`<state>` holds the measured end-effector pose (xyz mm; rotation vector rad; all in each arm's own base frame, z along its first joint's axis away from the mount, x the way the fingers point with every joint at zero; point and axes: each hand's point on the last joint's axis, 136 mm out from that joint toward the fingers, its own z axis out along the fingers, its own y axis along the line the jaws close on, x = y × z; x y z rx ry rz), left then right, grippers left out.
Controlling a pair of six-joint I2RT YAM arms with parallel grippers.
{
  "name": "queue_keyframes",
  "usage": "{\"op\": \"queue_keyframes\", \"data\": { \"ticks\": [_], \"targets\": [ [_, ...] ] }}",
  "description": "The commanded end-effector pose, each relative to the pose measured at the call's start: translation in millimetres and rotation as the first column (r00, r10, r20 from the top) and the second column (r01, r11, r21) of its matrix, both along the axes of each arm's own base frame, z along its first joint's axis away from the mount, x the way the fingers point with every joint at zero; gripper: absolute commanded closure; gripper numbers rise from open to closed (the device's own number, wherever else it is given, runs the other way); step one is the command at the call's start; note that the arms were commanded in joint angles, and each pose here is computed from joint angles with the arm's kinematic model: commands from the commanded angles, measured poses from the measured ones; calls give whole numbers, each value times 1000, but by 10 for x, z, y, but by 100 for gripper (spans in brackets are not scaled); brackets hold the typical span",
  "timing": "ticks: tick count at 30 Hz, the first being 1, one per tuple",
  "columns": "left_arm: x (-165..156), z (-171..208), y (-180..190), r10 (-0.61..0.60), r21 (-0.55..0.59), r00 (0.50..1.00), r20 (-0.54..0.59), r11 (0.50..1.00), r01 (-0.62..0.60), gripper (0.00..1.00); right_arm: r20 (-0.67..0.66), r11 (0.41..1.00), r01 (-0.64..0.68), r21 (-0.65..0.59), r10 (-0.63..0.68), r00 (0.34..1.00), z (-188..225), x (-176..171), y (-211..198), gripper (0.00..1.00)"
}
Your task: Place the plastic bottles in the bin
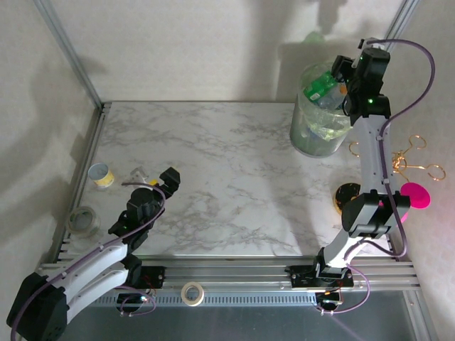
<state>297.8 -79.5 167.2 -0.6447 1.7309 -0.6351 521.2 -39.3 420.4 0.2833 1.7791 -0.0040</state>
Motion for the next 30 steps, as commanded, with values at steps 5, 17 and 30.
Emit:
{"op": "queue_keyframes", "data": {
  "ticks": [5, 17, 30],
  "targets": [
    [-66, -46, 133, 40, 36, 999, -7, 999, -40, 0, -25, 997, 65, 52, -63, 998, -331, 135, -182, 50],
    [-93, -34, 181, 52, 41, 999, -8, 998, -52, 0, -15, 992, 108, 64, -107, 994, -233, 109, -270, 16],
    [-59, 25, 236, 74, 58, 997, 7, 996, -74, 0, 140, 998, -31, 50, 24, 990, 462, -389, 214, 1]
  ]
}}
